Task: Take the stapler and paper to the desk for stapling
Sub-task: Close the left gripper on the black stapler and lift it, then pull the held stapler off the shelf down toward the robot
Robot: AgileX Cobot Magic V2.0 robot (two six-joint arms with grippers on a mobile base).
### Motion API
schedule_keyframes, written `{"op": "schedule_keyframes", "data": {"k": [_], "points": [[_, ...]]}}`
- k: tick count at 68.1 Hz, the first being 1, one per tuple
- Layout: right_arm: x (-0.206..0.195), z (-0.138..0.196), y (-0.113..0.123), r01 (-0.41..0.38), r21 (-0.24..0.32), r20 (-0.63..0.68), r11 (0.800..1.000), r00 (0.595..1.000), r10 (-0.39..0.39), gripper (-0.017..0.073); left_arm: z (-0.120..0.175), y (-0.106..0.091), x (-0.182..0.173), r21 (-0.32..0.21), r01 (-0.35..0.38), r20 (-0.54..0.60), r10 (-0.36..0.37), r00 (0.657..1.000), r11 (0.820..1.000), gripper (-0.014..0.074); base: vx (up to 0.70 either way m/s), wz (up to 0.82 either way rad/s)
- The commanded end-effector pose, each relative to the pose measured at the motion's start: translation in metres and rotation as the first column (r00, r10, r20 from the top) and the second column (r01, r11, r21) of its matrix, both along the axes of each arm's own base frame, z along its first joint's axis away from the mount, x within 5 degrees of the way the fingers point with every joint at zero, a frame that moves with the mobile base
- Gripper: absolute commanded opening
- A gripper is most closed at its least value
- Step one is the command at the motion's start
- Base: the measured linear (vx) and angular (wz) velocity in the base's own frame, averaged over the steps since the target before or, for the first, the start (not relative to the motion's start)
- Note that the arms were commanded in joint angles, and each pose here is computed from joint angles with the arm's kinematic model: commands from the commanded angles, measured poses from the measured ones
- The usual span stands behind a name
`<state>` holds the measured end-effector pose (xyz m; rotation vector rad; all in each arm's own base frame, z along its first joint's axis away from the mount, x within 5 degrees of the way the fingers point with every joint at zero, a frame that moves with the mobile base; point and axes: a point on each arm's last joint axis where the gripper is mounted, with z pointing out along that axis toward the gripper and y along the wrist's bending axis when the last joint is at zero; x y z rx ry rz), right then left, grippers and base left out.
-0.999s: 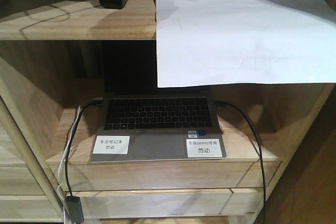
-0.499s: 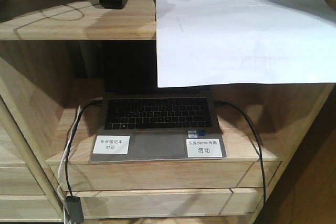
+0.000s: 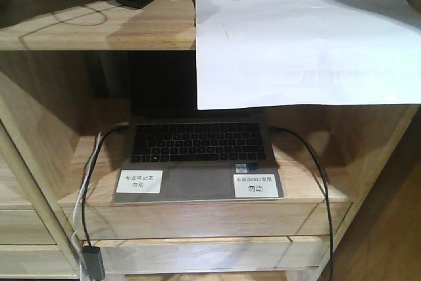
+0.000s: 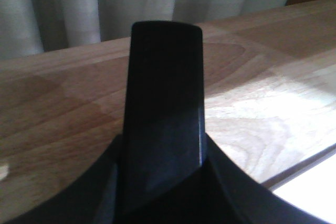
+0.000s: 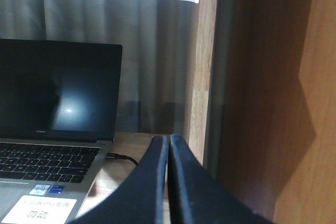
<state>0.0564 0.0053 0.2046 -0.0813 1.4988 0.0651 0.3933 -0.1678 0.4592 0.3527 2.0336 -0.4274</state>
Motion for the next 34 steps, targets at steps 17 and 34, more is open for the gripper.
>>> {"op": "schedule_keyframes", "data": {"k": [17,34], "points": [[0.000,0.000,0.000,0.008,-0.008,0.066,1.000,0.998,-0.007,-0.0009,0.078,0.023,-0.056,-0.045,0.016,0.275,-0.003,0.962,0.999,-0.0007,0.00,0.00],[0.000,0.000,0.000,0.008,-0.008,0.066,1.000,0.998,-0.007,-0.0009,0.079,0.036,-0.088,-0.016,0.026,0.304,-0.020,0.952,1.000,-0.0006,0.00,0.00]]}}
